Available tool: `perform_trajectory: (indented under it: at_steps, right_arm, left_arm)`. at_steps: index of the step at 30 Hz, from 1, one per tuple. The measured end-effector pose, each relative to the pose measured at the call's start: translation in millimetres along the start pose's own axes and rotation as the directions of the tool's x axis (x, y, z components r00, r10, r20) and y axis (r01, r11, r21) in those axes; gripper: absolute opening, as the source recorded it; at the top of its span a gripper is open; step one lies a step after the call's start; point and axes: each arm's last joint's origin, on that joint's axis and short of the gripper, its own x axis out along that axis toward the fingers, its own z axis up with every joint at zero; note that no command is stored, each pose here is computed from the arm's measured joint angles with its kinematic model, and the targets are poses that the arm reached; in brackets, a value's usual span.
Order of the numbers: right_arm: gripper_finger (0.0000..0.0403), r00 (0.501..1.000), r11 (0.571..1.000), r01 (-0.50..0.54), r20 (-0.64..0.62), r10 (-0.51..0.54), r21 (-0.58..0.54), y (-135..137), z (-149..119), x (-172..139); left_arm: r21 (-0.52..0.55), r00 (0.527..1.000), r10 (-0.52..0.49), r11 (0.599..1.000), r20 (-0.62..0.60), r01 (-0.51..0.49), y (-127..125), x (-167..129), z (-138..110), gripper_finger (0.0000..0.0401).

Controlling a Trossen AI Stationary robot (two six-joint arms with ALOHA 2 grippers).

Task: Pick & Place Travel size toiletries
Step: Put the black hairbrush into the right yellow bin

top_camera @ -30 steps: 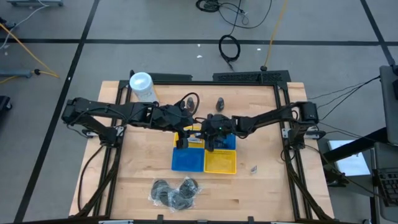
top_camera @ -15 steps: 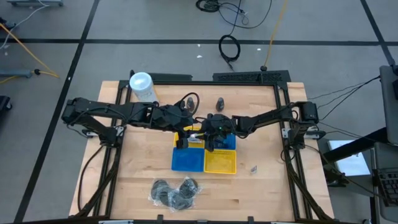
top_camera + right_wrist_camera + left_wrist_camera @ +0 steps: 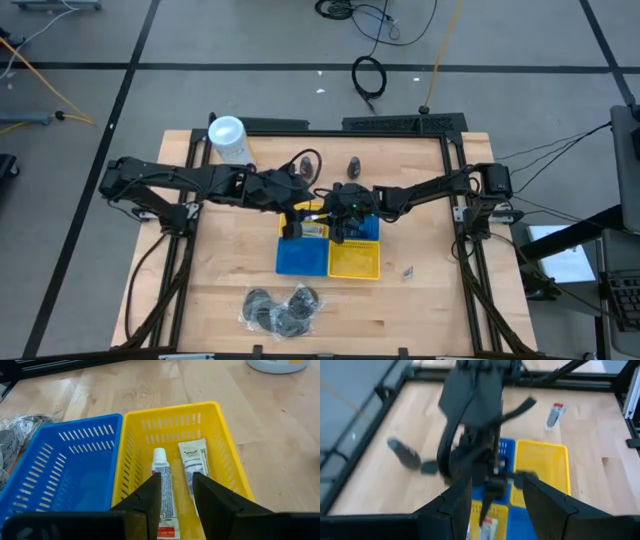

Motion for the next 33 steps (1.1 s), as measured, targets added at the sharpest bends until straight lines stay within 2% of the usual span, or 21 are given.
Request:
perform_trajectory:
  at_steps: [4, 7, 12, 16, 22, 26, 29, 33]
  right_arm:
    - [0.0104, 1.0, 1.0, -0.008, -0.015, 0.007, -0.003, 2.6, -1.7, 0.2]
    - [0.0102, 1.0, 1.0, -0.021, -0.019, 0.021, -0.022, 7.7, -2.6, 0.5]
    - [0.0102, 0.999, 0.998, -0.042, -0.023, 0.041, -0.052, 15.5, -3.8, 0.8]
    - [0.0102, 0.999, 0.997, -0.049, -0.025, 0.047, -0.059, 19.6, -4.6, 0.9]
    - [0.0103, 0.995, 0.991, -0.098, 0.004, 0.098, -0.087, 33.2, 4.3, -9.3]
    - [0.0101, 0.98, 0.974, -0.185, 0.045, 0.192, -0.131, 48.3, 18.3, -26.4]
    - [0.01, 0.972, 0.962, -0.227, 0.029, 0.234, -0.155, 61.4, 25.1, -44.2]
    - [0.0102, 0.957, 0.941, -0.274, 0.04, 0.287, -0.199, 77.8, 30.6, -67.2]
  left_arm:
    - [-0.074, 0.993, -0.052, 0.996, -0.109, 0.044, -8.0, -2.0, -11.2, 0.0175]
    - [-0.102, 0.974, -0.101, 0.991, -0.202, 0.082, -22.2, -6.4, -21.9, 0.0175]
    - [-0.16, 0.95, -0.146, 0.982, -0.274, 0.105, -51.6, -16.9, -34.7, 0.0175]
    - [-0.216, 0.942, -0.198, 0.966, -0.271, 0.141, -82.1, -24.3, -46.4, 0.0175]
    - [-0.262, 0.935, -0.227, 0.953, -0.274, 0.154, -121.5, -23.5, -84.2, 0.0175]
    - [-0.3, 0.937, -0.215, 0.945, -0.277, 0.128, -138.2, -22.0, -112.9, 0.0175]
    - [-0.343, 0.943, -0.206, 0.933, -0.263, 0.108, -147.6, -21.3, -132.1, 0.0175]
    - [-0.417, 0.938, -0.223, 0.904, -0.263, 0.098, -156.7, -21.0, -155.6, 0.0175]
